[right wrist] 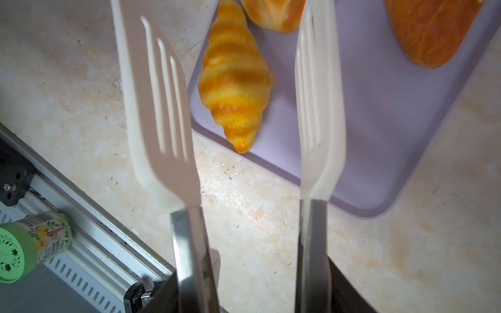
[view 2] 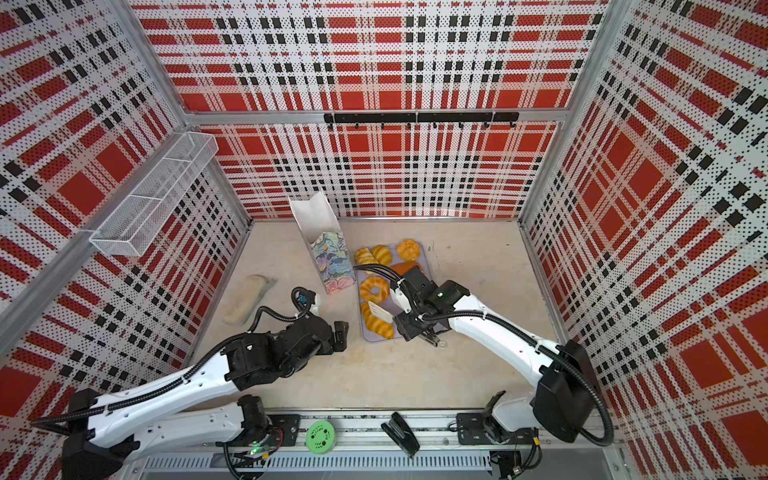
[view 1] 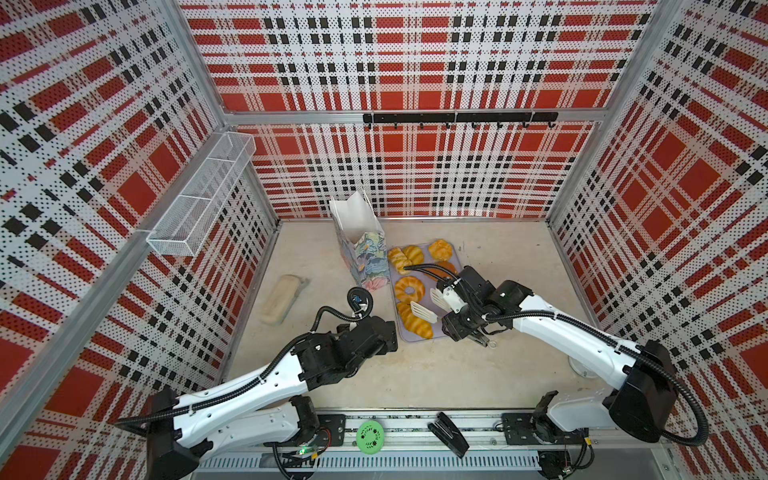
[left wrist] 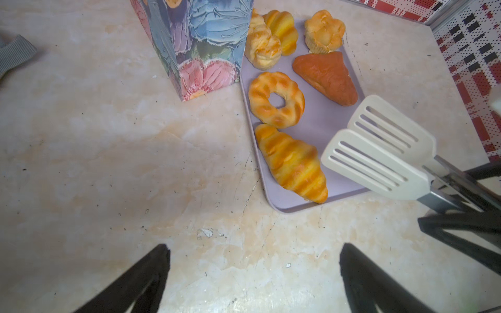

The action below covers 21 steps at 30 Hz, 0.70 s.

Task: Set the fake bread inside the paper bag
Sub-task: 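Move the open tongs to the nearest croissant while the left gripper withdraws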

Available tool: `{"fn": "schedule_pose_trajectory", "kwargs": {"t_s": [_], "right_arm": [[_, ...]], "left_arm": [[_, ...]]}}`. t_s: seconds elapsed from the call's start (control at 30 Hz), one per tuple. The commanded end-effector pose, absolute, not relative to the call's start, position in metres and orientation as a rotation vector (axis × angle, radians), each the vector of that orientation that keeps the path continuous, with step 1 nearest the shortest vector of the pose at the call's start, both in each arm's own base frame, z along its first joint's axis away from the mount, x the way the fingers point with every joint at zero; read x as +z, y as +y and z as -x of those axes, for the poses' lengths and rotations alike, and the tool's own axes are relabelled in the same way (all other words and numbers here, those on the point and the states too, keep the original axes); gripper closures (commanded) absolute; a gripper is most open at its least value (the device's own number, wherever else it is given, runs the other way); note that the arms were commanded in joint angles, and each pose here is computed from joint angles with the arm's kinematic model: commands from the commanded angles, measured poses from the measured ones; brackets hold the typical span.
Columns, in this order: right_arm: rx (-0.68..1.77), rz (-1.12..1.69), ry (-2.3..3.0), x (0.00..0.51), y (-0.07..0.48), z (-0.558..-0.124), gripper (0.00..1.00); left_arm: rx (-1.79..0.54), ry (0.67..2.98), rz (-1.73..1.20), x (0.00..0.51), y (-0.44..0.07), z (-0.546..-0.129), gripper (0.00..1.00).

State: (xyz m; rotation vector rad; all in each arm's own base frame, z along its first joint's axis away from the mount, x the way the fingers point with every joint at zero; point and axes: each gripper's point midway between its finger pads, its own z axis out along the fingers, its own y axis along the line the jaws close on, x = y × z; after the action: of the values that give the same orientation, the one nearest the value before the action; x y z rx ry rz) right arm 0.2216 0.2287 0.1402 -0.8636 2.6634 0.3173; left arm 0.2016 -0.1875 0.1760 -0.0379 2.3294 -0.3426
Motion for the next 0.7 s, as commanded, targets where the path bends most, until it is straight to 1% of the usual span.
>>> {"fn": "schedule_pose_trajectory", "kwargs": {"t_s": [0.0, 0.33, 0.67], "right_arm": [[0.375, 0.834, 2.625, 0.146, 0.24, -0.22, 0.41], [0.329, 0.901, 2.699, 0.118, 0.249, -0.197, 0.4], [0.225, 0.905, 2.746, 0.099, 0.245, -0.199, 0.38]], "left_arm": [[-0.392, 2.309, 0.107, 0.174, -0.194, -0.202, 0.01], [-0.365, 2.324, 0.135, 0.158, -0.189, -0.198, 0.01], [-0.376, 2.358, 0.131, 0.141, -0.192, -0.185, 0.01]]}}
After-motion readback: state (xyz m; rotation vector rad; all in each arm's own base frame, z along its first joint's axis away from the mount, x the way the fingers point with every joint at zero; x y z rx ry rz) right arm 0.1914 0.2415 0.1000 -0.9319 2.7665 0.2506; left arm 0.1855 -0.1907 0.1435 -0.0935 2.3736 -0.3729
